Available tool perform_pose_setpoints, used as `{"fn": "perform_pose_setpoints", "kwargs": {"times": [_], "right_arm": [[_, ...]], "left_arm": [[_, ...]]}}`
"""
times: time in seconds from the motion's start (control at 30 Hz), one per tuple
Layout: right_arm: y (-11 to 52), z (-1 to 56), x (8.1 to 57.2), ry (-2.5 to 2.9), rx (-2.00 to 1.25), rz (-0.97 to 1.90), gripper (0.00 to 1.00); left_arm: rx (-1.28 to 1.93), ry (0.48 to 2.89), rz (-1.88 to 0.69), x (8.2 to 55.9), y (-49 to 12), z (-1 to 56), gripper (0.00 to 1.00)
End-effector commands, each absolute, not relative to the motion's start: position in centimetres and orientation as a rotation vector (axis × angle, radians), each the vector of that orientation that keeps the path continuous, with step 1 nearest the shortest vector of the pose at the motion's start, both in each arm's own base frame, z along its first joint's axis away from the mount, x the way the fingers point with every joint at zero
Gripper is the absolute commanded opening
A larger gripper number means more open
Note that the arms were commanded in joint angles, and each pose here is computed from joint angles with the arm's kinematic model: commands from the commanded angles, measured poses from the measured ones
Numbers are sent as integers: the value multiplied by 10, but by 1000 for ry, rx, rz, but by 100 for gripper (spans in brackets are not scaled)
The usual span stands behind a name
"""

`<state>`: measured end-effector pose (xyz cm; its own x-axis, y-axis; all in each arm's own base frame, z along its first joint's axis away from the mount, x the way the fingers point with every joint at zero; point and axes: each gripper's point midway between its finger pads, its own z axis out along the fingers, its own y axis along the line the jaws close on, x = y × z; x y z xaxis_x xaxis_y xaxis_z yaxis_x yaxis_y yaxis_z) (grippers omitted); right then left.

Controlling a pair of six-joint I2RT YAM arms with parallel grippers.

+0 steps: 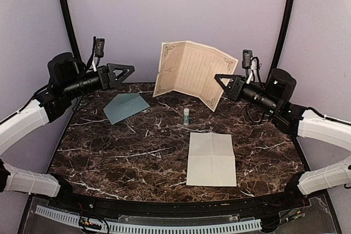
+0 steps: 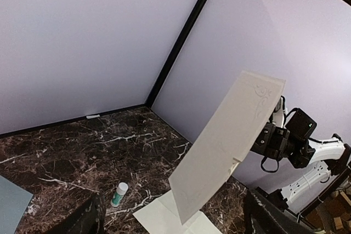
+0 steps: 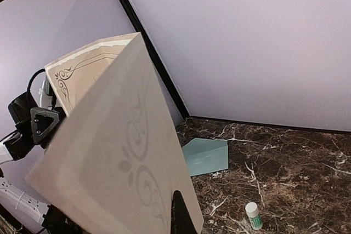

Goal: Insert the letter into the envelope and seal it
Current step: Fold the letter.

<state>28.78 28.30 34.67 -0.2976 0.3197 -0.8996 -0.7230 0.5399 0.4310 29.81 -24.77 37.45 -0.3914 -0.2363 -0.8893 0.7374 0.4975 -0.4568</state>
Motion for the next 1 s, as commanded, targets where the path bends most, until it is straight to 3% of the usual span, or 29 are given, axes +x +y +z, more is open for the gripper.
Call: {"fn": "perform_pose_setpoints", "kwargs": {"times": [0.0, 0.33, 0.5, 0.97], "right_arm": [[274, 352, 290, 1533, -355, 1015, 0], [282, 374, 262, 1427, -488, 1114, 0], [281, 380, 257, 1410, -498, 1125, 0], [301, 371, 278, 1487, -503, 1148, 0]], "left_arm": [[357, 1633, -1042, 300, -213, 384, 86], [201, 1786, -974, 350, -180, 323, 94], [236, 1761, -1013, 356, -182, 323, 94], [763, 1758, -1155, 296, -301, 313, 91]]}}
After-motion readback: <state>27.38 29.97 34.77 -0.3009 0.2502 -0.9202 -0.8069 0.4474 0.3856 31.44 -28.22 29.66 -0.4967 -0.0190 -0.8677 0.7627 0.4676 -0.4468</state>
